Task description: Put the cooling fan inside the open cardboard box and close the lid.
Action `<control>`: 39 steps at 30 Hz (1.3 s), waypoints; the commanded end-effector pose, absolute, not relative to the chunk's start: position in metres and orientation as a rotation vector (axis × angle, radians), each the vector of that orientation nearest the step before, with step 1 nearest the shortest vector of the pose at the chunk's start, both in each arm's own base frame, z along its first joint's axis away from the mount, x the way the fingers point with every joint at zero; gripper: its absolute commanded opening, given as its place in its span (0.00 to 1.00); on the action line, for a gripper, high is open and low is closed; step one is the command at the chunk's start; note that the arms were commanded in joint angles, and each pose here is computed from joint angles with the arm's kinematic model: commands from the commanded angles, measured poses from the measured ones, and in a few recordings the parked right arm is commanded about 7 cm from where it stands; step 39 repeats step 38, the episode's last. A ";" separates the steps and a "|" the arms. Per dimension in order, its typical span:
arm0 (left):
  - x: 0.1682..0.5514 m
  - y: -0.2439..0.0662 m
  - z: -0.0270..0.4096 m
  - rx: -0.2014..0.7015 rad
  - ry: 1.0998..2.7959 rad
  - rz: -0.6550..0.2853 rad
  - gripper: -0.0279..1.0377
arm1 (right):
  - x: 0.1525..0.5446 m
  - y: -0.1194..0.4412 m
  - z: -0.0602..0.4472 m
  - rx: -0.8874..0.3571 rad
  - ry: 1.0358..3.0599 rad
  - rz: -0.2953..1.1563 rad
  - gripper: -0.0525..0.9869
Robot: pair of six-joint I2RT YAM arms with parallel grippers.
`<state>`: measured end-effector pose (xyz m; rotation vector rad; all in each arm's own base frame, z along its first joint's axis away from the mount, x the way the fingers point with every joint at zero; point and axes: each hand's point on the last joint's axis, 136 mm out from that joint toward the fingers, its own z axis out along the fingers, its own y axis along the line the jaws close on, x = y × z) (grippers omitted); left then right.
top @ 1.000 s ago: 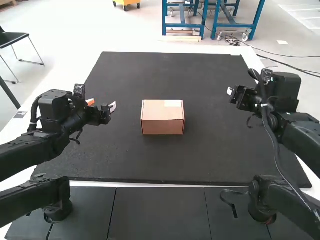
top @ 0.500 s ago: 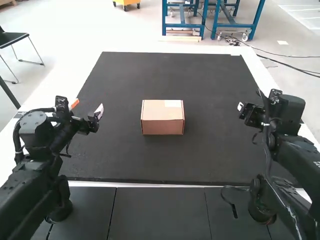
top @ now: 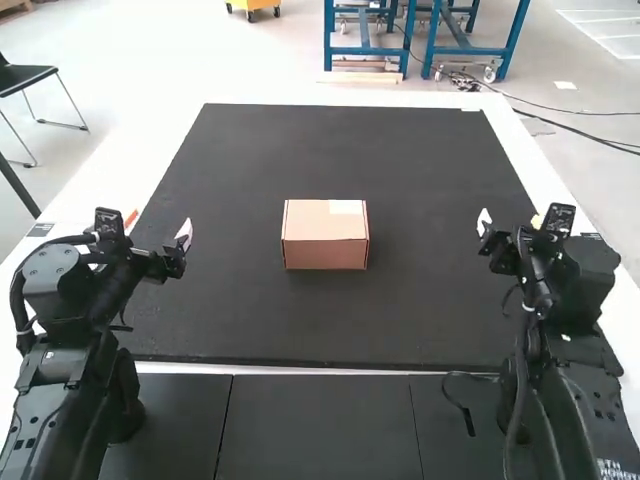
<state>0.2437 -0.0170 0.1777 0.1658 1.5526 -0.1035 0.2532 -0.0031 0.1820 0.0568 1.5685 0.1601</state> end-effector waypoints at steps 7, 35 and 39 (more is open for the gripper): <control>0.244 -0.004 0.167 0.138 1.591 -0.045 0.93 | 0.242 -0.005 0.206 0.084 1.464 0.191 0.92; 0.244 0.002 0.169 0.147 1.581 -0.002 0.93 | 0.233 -0.075 0.152 0.256 1.637 -0.143 0.93; 0.244 0.002 0.168 0.156 1.583 0.007 0.94 | 0.233 -0.075 0.152 0.257 1.636 -0.144 0.93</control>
